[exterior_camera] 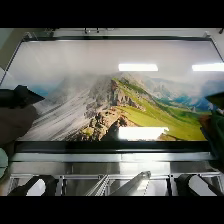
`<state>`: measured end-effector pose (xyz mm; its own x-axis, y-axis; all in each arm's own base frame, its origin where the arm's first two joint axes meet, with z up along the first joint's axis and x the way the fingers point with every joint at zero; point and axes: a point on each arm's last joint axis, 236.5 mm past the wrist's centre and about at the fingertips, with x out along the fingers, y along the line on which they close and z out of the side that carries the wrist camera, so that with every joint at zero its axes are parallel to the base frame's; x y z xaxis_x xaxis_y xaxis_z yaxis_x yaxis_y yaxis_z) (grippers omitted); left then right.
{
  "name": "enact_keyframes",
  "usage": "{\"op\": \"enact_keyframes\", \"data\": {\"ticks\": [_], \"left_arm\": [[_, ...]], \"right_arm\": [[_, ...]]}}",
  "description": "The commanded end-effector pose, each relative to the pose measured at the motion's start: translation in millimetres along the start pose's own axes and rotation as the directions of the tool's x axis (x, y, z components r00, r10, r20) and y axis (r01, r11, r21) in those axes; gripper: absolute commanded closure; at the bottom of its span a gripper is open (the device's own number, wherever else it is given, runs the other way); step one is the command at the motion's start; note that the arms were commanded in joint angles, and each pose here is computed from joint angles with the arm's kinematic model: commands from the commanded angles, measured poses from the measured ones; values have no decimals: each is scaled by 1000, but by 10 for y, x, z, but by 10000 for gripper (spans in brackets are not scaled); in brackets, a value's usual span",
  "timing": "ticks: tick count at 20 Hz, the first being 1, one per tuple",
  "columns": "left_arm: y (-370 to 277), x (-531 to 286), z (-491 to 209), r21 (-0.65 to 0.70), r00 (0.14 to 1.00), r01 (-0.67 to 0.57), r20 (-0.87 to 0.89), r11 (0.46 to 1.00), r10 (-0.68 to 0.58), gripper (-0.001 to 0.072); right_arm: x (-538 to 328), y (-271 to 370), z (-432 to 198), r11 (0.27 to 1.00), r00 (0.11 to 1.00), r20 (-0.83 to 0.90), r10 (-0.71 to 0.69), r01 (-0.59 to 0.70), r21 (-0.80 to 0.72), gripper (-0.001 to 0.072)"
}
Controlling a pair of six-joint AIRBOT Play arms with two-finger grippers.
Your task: Fold the shirts.
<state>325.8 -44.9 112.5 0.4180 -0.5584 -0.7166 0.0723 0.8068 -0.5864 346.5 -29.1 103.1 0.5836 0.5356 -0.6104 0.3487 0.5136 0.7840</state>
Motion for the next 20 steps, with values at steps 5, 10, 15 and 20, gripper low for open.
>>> {"op": "enact_keyframes", "data": {"ticks": [5, 10, 15, 20], "left_arm": [[-834, 663, 163, 122, 961, 210, -206, 970, -182, 689], [-1384, 1360, -44, 129, 890, 284, -403, 950, -211, 689], [-1512, 1566, -27, 148, 877, 296, -435, 944, -206, 692], [-1432, 1606, -172, 122, 839, 299, -505, 946, -200, 691]], "right_arm": [[1289, 1784, -607, 832, 978, -180, 104, -184, -524, 697], [1709, 1710, -819, 776, 981, -193, 11, -130, -617, 697], [1705, 1728, -907, 788, 973, -231, 21, -159, -595, 697], [1726, 1711, -905, 790, 972, -233, 18, -157, -593, 697]]}}
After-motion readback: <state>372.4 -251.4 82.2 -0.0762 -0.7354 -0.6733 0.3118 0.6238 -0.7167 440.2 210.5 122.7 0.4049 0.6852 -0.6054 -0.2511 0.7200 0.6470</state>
